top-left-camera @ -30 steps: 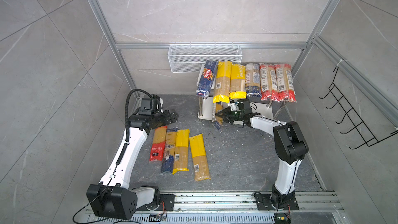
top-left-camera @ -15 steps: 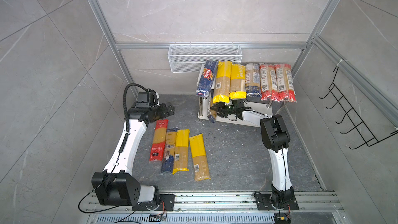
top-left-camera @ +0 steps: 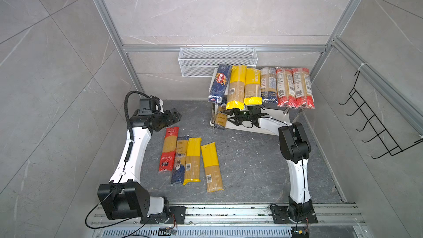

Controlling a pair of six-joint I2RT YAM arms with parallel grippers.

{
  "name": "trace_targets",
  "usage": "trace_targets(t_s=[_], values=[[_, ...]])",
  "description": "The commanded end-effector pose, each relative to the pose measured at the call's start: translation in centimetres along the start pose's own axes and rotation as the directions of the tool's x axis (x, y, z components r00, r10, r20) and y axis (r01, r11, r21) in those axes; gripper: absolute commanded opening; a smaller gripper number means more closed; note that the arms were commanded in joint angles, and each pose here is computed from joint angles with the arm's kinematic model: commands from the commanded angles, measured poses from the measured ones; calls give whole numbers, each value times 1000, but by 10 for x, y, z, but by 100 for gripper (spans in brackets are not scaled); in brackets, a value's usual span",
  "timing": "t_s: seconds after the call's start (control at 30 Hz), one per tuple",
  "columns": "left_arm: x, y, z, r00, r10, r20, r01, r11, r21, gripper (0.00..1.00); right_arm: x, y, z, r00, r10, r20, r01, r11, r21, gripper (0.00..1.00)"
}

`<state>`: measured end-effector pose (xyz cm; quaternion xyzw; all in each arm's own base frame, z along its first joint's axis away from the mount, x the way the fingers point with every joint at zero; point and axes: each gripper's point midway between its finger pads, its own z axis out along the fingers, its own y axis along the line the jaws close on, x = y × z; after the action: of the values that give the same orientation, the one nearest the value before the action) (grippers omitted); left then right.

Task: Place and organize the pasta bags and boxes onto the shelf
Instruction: 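Place the Ankara pack upright on the lower shelf and release it, then move the right gripper back to the yellow packs on the floor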

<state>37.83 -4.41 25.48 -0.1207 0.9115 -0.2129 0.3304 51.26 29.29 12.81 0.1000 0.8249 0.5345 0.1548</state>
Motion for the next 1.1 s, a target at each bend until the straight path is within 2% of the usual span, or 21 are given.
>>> trace_targets(t_s=[0.0,0.3,0.6,0.77,0.97,1.07], values=[[-4,-9,-10,999,27,38,-29,998,56,100,6,22,-17,998,-55,26,55,998,-2,78],[12,-14,-17,999,-16,42,12,994,107,100,36,16,-39,999,-45,3,45,999,15,78],[33,-13,-28,998,-45,40,40,991,127,100,82,5,-65,999,-36,-32,37,998,56,78],[45,-14,-34,998,-58,32,53,988,143,100,119,3,-77,997,-35,-65,40,996,78,78],[66,-14,-39,996,-85,12,82,982,169,100,181,-3,-80,991,-37,-131,53,991,122,78],[80,-12,-38,994,-106,-5,105,977,188,100,209,-8,-85,980,-90,-180,125,972,197,78]])
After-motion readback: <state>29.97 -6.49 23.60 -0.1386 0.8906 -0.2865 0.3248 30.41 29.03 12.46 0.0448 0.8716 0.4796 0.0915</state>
